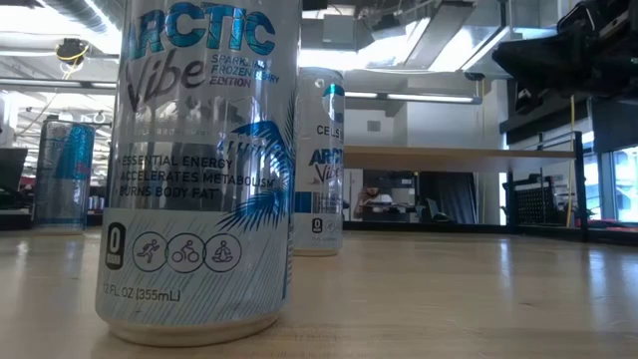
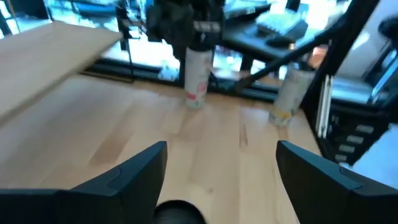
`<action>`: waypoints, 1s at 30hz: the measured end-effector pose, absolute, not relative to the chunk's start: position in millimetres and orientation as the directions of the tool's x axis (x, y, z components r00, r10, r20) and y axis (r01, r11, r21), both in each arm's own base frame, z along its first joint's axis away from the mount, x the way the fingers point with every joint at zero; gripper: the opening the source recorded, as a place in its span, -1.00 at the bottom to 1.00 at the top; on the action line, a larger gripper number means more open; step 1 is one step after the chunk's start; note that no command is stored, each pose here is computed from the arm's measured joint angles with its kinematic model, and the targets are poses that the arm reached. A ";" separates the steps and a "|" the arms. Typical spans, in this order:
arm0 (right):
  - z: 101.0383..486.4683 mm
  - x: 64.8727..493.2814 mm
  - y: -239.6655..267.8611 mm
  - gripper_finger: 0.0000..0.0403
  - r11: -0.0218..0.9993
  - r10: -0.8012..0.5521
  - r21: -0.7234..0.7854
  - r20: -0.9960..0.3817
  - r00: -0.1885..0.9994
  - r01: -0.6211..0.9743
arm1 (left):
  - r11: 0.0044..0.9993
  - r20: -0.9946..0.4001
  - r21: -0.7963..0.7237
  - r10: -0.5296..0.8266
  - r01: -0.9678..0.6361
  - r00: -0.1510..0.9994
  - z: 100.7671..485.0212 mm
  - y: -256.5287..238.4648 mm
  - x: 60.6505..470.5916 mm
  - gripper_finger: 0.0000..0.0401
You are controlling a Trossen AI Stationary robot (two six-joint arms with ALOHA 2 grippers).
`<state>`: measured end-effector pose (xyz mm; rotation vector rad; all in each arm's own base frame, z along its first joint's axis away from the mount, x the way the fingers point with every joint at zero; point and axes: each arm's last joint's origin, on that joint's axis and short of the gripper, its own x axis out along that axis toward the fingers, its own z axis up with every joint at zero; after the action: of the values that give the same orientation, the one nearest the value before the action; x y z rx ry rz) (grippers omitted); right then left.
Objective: Place canned beverage on shelf
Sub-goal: Put the top white blue soda can on the shelf
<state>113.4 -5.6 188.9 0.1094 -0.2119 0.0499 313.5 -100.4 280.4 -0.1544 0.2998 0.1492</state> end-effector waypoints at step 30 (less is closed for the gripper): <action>188.8 113.4 -5.3 -0.75 0.990 0.048 0.120 0.212 0.976 -0.074 | 0.922 -0.638 -0.067 0.253 -0.380 0.727 245.1 -95.7 340.6 0.42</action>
<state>113.4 -5.3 188.8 0.1282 -0.2099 0.0616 340.6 -95.7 245.1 -0.1988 0.6709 0.3517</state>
